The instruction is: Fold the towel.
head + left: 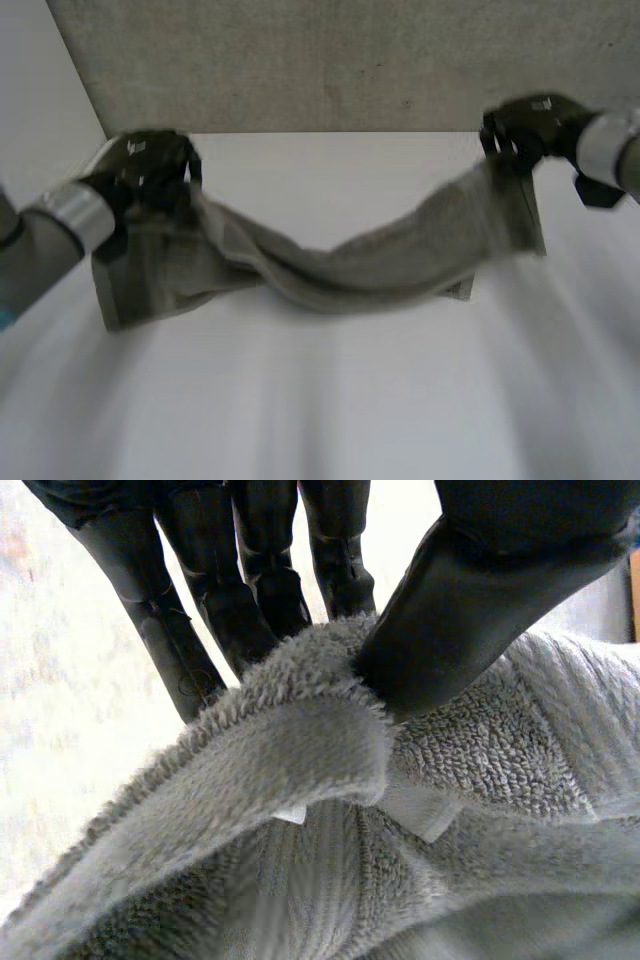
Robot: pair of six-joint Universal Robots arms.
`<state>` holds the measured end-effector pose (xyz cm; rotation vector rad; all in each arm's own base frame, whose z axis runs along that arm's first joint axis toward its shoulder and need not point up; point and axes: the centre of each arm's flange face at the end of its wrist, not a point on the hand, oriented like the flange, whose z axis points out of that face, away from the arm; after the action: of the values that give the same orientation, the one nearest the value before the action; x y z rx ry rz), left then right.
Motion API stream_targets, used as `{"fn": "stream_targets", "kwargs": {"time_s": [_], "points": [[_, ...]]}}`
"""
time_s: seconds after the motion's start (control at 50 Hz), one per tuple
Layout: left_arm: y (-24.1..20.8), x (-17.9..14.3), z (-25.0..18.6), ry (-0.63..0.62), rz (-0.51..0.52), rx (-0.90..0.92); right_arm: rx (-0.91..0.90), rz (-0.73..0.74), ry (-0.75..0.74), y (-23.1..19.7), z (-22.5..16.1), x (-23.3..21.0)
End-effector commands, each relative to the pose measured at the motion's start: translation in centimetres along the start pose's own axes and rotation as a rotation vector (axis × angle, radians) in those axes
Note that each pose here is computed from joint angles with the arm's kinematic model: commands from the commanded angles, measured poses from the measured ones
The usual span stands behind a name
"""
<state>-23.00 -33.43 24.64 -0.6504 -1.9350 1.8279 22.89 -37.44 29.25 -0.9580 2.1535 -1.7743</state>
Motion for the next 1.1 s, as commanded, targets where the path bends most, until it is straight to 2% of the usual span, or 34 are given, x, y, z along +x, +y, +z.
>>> {"fn": "stream_targets", "kwargs": {"time_s": [0.02, 0.04, 0.06, 0.08, 0.1, 0.12, 0.2, 0.26, 0.3, 0.36, 0.38, 0.4, 0.42, 0.44, 0.46, 0.48, 0.5, 0.52, 0.54, 0.62, 0.74, 0.94, 1.04, 1.1], "points": [[-12.4, -0.2, 2.7, 0.025, -0.023, 0.350, 0.429, 0.111, 0.200, -9.8, 0.0, 2.5], [-12.4, -0.2, 2.7, 0.025, -0.023, 0.350, 0.524, 0.168, 0.205, -11.7, -1.0, 3.0], [-14.8, -0.3, 2.3, 0.022, -0.056, 0.425, 0.607, 0.211, 0.196, -13.3, -2.1, 3.3], [-17.1, -0.8, 1.7, 0.011, -0.085, 0.507, 0.608, 0.211, 0.196, -13.4, -2.1, 3.3], [-17.2, -0.8, 1.7, 0.011, -0.086, 0.508, 0.664, 0.244, 0.184, -14.3, -2.8, 3.4], [-19.1, -1.0, 1.0, 0.015, -0.111, 0.587, 0.665, 0.244, 0.184, -14.3, -2.8, 3.4], [-20.7, -1.2, 0.3, 0.038, -0.146, 0.681, 0.627, 0.258, 0.136, -12.7, -2.9, 3.2], [-18.9, -1.9, 0.7, 0.030, -0.181, 0.654, 0.508, 0.255, 0.054, -9.7, -1.9, 2.2], [-14.2, -2.2, 1.4, 0.024, -0.225, 0.524, 0.439, 0.255, 0.018, -8.0, -1.5, 1.5], [-11.6, -1.8, 1.6, 0.049, -0.244, 0.447, 0.272, 0.245, -0.039, -4.3, -1.1, 0.0], [-9.0, -1.3, 1.7, 0.080, -0.257, 0.370, 0.195, 0.226, -0.049, -2.5, -1.0, -0.6], [-6.4, -0.7, 1.7, 0.113, -0.265, 0.296, 0.195, 0.225, -0.049, -2.5, -1.0, -0.6], [-6.4, -0.7, 1.7, 0.113, -0.265, 0.295, 0.121, 0.200, -0.058, -0.8, -1.0, -1.1], [-3.5, -0.2, 1.5, 0.139, -0.261, 0.224, 0.050, 0.175, -0.065, 1.1, -1.0, -1.5], [-0.6, 0.1, 1.3, 0.154, -0.246, 0.155, 0.049, 0.175, -0.065, 1.2, -1.0, -1.5], [-0.6, 0.1, 1.3, 0.154, -0.246, 0.155, -0.012, 0.153, -0.068, 3.1, -1.0, -1.6], [1.8, 0.3, 0.9, 0.158, -0.220, 0.102, -0.012, 0.153, -0.068, 3.1, -1.0, -1.6], [1.8, 0.3, 0.9, 0.158, -0.220, 0.102, -0.067, 0.148, -0.075, 5.0, -1.0, -1.6], [3.9, 0.6, 0.4, 0.162, -0.192, 0.056, -0.114, 0.148, -0.085, 6.5, -1.0, -1.9], [7.8, 1.7, -1.0, 0.173, -0.119, -0.047, -0.192, 0.169, -0.109, 9.2, -0.9, -2.5], [8.7, 2.0, -1.8, 0.171, -0.092, -0.077, -0.242, 0.206, -0.120, 10.7, -1.3, -2.5], [7.0, 0.2, -2.9, 0.111, -0.099, -0.071, -0.213, 0.188, -0.096, 9.4, -2.1, -2.0], [6.3, -0.5, -2.6, 0.096, -0.089, -0.047, -0.144, 0.158, -0.051, 8.1, -1.1, -0.4], [6.3, -0.7, -2.2, 0.096, -0.086, -0.043, -0.109, 0.154, 0.005, 8.6, 1.1, 1.1]]}}
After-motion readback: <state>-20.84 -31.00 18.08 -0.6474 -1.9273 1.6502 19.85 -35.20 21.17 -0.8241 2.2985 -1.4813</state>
